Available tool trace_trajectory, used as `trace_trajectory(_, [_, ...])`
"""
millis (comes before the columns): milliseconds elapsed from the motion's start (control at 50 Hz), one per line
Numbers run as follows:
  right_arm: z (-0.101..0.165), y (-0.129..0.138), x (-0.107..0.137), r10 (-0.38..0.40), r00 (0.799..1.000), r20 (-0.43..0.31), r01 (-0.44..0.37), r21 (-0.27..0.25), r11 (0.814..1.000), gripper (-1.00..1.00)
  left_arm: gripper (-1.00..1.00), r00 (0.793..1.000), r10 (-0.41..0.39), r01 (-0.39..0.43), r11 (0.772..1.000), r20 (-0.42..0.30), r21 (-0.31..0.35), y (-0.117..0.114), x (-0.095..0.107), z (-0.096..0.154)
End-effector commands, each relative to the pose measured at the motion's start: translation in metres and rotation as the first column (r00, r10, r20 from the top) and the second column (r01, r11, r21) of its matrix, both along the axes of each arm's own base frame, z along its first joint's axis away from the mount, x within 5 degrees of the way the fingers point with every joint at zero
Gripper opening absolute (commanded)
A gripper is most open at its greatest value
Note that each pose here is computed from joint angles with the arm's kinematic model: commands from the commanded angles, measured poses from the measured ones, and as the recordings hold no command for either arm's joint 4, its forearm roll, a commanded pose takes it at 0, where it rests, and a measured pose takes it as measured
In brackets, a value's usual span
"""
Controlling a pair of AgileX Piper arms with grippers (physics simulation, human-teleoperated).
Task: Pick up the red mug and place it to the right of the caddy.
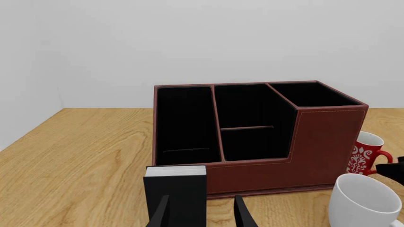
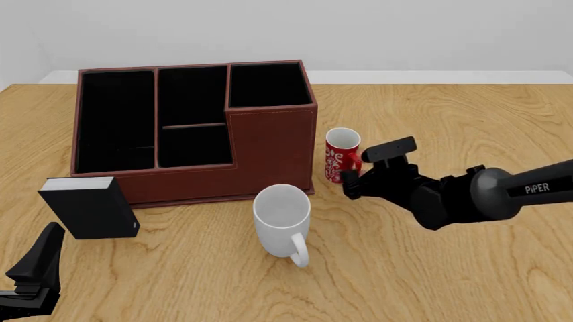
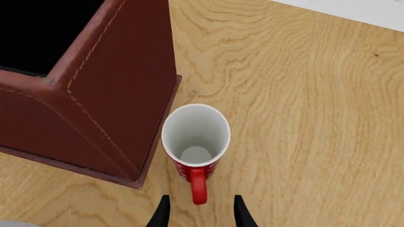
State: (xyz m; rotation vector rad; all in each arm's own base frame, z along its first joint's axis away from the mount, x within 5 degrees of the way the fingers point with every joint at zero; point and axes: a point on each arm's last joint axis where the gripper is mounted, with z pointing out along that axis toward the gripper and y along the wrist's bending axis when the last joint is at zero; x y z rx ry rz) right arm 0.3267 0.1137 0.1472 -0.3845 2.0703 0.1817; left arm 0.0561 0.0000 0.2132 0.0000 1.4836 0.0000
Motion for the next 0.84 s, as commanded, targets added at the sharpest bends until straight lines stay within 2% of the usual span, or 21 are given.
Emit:
trace_trajectory(20, [0.011, -0.017, -0.023, -0.027, 0.999, 0.024, 0.027, 0.01, 1.0, 1.0, 1.0, 1.0, 0.0, 0.0, 1.0, 0.0, 0.0, 0.0, 0.0, 0.0])
trace_trajectory(200, [0.03, -0.036, -0.067, -0.045, 0.997, 0.066, 0.043, 0.025, 0.999, 1.0, 1.0, 1.0, 0.0, 0.0, 1.0, 0.0, 0.0, 0.0, 0.0, 0.0])
trace_trajectory(500, [0.06, -0.063, -0.168, -0.028, 0.988, 0.149, 0.022, 0.048, 0.999, 1.0, 1.0, 1.0, 0.0, 0.0, 1.0, 0.0, 0.0, 0.0, 0.0, 0.0])
trace_trajectory(700, [0.07, -0.084, -0.224, -0.065, 0.979, 0.191, 0.053, 0.069, 0.996, 1.0, 1.0, 1.0, 0.0, 0.0, 1.0, 0.0, 0.0, 0.0, 0.0, 0.0])
trace_trajectory(840, [0.074, -0.097, -0.259, -0.105, 0.968, 0.23, 0.083, 0.104, 0.991, 1.0, 1.0, 1.0, 0.0, 0.0, 1.0, 0.0, 0.0, 0.0, 0.0, 0.0])
